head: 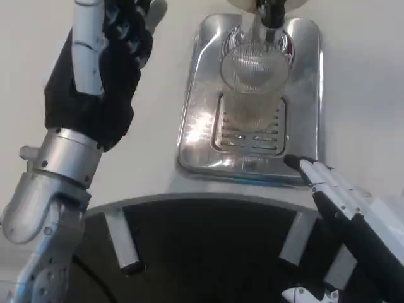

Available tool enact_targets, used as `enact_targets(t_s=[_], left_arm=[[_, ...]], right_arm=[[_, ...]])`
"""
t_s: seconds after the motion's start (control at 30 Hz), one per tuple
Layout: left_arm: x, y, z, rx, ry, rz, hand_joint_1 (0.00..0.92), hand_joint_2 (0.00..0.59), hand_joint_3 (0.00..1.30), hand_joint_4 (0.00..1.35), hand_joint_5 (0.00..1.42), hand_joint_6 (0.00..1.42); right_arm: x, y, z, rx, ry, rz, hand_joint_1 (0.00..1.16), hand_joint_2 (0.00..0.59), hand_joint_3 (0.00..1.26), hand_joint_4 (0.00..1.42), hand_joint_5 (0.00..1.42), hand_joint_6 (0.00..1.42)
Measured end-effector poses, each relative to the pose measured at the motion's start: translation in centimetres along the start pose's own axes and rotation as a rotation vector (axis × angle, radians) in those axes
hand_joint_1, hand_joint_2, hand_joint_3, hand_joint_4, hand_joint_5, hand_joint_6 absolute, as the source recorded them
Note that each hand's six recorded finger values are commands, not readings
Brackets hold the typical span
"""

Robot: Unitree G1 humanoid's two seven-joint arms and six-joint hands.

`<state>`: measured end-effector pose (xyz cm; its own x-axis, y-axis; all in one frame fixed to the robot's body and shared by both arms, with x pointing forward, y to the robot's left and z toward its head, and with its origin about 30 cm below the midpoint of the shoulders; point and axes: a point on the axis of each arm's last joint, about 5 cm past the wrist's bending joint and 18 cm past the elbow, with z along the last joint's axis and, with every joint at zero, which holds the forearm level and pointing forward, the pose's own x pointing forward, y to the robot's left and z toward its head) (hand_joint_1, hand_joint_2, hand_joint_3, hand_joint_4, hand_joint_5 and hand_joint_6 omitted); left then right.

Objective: Grasp the cup under the faucet to collect the drink, then remove the cup.

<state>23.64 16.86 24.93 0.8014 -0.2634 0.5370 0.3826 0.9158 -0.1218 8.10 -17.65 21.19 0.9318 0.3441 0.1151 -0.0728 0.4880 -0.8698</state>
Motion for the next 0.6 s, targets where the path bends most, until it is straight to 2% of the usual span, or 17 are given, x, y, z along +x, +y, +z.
enact_targets(t_s=[0.13, 0.23, 0.6], left_arm=[[0.5, -0.7, 0.96, -0.054, 0.007, -0.048, 0.000, 0.206, 0.00, 0.00, 0.00, 0.00], [1.0, -1.3, 1.72, -0.057, -0.005, -0.085, 0.000, 0.218, 0.00, 0.00, 0.00, 0.00], [2.2, -2.9, 1.56, -0.089, 0.008, -0.169, 0.000, 0.224, 0.00, 0.00, 0.00, 0.00]], right_arm=[[0.1, 0.09, 0.05, -0.003, -0.002, -0.008, 0.64, 0.314, 0.01, 0.00, 0.00, 0.07], [0.2, 0.14, 0.06, -0.003, -0.001, -0.011, 0.63, 0.313, 0.01, 0.00, 0.00, 0.07], [0.1, 0.20, 0.07, -0.003, 0.004, -0.024, 0.61, 0.318, 0.00, 0.00, 0.00, 0.06]])
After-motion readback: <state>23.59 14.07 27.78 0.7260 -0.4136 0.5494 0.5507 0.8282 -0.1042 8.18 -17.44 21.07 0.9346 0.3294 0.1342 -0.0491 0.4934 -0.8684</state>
